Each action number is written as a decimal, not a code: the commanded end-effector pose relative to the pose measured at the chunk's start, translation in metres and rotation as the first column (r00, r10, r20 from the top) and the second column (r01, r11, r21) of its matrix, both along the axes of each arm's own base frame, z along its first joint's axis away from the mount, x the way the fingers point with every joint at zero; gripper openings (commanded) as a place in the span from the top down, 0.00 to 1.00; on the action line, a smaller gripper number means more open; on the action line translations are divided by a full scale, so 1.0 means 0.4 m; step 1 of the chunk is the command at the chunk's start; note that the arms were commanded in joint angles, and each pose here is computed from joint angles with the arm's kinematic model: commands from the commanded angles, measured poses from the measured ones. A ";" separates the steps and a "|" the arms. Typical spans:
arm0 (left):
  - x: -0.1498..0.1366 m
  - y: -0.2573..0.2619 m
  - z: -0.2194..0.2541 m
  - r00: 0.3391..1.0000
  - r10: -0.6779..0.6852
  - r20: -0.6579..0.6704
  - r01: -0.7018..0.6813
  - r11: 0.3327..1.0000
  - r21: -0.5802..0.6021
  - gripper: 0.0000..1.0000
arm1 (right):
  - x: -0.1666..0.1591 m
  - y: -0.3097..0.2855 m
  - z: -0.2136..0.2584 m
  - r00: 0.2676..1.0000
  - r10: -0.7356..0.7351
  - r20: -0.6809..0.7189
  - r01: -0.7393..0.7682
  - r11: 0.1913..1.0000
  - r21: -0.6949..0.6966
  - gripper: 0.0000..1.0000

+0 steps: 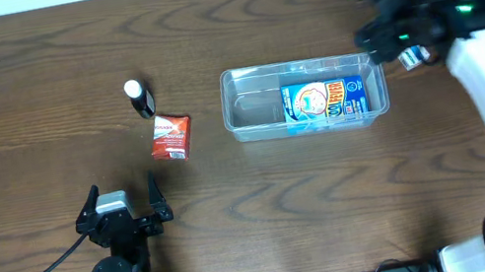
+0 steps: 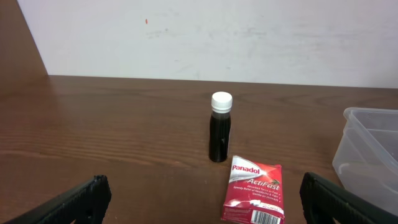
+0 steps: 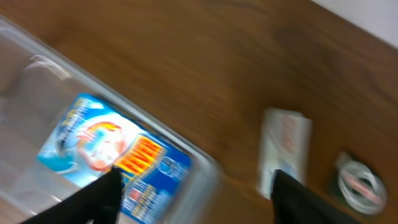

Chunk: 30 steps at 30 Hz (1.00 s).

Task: Pack container
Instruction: 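Raise the right gripper and move it to the white Panadol box, then grasp the white Panadol box with the right gripper and lift it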

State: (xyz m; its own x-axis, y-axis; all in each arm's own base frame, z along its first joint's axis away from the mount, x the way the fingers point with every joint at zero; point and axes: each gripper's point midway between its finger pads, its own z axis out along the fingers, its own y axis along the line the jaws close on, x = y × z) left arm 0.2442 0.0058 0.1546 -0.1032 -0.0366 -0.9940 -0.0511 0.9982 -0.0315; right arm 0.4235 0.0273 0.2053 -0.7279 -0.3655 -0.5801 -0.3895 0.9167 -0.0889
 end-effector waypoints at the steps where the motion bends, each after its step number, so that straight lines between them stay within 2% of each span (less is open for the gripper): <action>1: -0.001 0.005 -0.045 0.999 0.008 -0.050 -0.008 1.000 0.008 0.02 | -0.016 -0.113 -0.014 0.989 -0.141 -0.036 0.140 0.990 -0.036 0.10; 3: -0.001 0.005 -0.045 0.999 0.008 -0.050 -0.008 1.000 0.008 0.02 | -0.030 -0.164 -0.026 0.980 -0.191 -0.062 0.189 0.981 -0.036 0.01; 9: -0.001 0.005 -0.045 0.999 0.008 -0.050 -0.008 1.000 0.008 0.02 | -0.050 -0.266 -0.029 0.955 -0.288 -0.071 0.286 0.958 -0.035 0.01; 16: -0.001 0.005 -0.045 0.999 0.008 -0.050 -0.008 1.000 0.008 0.02 | -0.048 -0.280 -0.036 0.945 -0.319 -0.077 0.319 0.948 -0.019 0.01; 23: -0.001 0.005 -0.045 0.999 0.008 -0.050 -0.008 1.000 0.008 0.02 | -0.012 -0.285 -0.084 0.946 -0.311 -0.093 0.311 0.950 -0.014 0.01; 26: -0.001 0.005 -0.045 0.999 0.008 -0.050 -0.008 1.000 0.008 0.02 | 0.023 -0.262 -0.119 0.958 -0.270 -0.100 0.276 0.960 0.049 0.01; 30: -0.001 0.005 -0.045 0.999 0.008 -0.050 -0.008 1.000 0.008 0.02 | 0.078 -0.269 -0.174 0.967 -0.241 -0.081 0.246 0.968 0.051 0.01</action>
